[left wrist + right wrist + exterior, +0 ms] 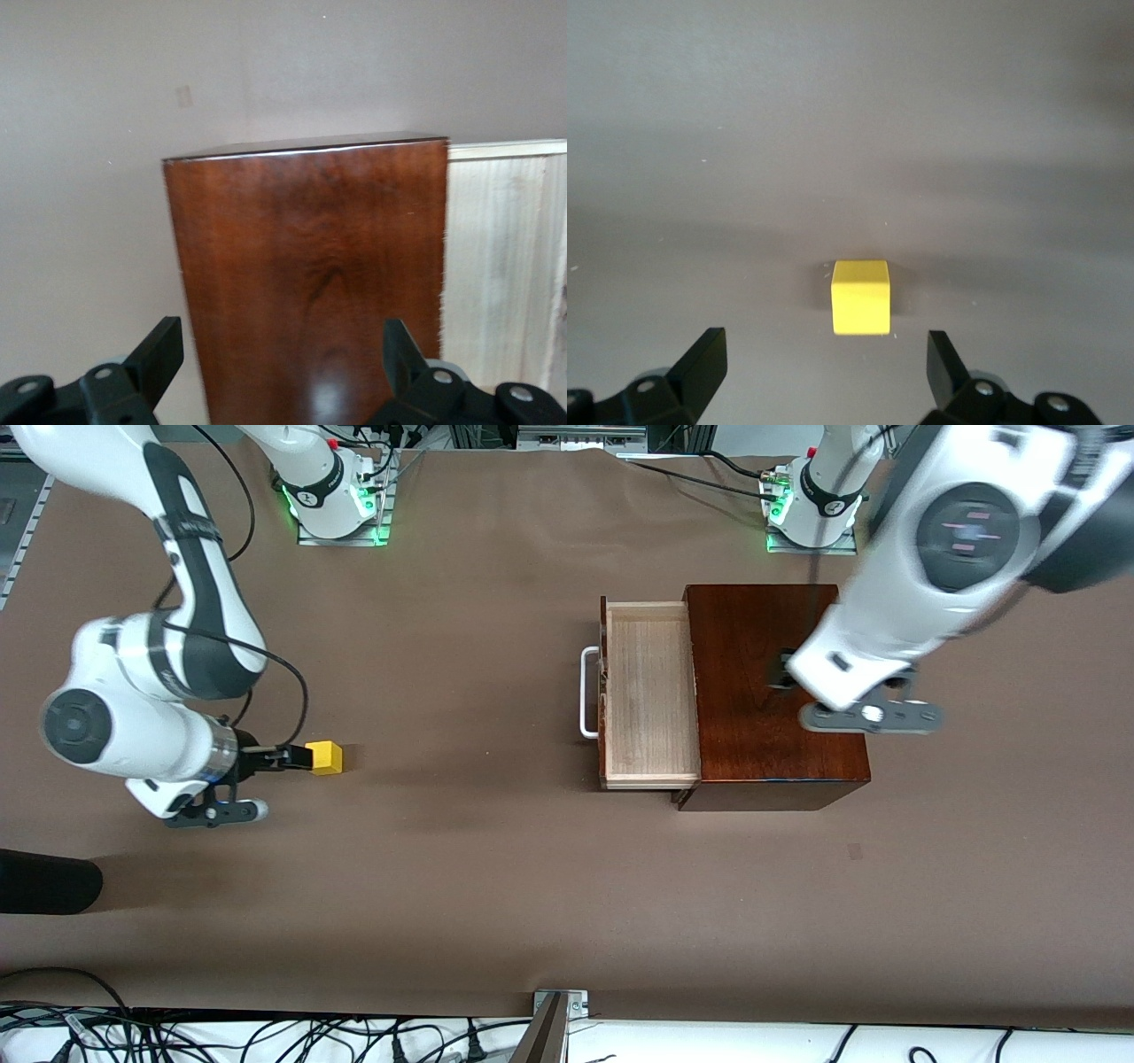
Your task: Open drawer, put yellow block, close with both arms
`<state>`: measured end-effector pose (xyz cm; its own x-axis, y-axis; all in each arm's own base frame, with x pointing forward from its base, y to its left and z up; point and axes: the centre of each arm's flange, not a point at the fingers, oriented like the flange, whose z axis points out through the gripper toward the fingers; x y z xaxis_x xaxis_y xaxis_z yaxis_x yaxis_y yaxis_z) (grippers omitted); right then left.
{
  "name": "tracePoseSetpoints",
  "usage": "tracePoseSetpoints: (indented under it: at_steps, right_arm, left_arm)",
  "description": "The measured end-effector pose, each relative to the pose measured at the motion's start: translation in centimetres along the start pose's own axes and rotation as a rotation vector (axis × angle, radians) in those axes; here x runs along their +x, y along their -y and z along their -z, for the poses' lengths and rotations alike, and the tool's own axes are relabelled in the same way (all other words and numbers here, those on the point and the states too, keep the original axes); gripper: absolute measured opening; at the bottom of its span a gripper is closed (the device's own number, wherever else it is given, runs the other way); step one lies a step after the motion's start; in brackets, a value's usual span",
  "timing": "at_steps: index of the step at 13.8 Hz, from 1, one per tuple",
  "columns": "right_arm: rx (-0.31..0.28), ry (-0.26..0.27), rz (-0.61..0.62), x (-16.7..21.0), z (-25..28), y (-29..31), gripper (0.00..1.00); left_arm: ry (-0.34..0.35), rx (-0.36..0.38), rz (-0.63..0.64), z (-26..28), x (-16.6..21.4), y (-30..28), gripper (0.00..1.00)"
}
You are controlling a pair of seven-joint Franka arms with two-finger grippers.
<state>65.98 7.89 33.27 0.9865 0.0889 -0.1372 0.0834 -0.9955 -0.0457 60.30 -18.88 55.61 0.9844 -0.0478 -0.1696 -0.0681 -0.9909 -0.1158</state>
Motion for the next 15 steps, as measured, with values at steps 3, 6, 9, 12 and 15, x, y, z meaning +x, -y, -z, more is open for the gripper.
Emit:
tracePoseSetpoints:
  at_steps: [3, 6, 9, 12, 15]
  right_arm:
    - [0.000, -0.040, -0.002, -0.7, -4.7, -0.1, 1.00]
    - [0.001, -0.090, -0.004, -2.3, -9.6, -0.3, 1.00]
    - [-0.001, -0.088, -0.005, -4.1, -12.9, -0.4, 1.00]
    - [-0.001, -0.080, -0.005, -4.4, -13.4, -0.4, 1.00]
    - [-0.002, -0.075, -0.006, -4.6, -13.7, -0.6, 0.96]
  left_arm:
    - [-0.033, -0.103, 0.033, 0.4, 0.6, 6.1, 1.00]
    - [-0.101, -0.103, -0.007, 0.5, -1.2, 13.0, 1.00]
    - [-0.110, -0.096, 0.024, 0.8, -4.7, 18.1, 1.00]
    - [-0.111, -0.099, 0.037, 0.8, -6.4, 19.0, 1.00]
    - [-0.109, -0.100, 0.046, 0.6, -6.5, 19.4, 1.00]
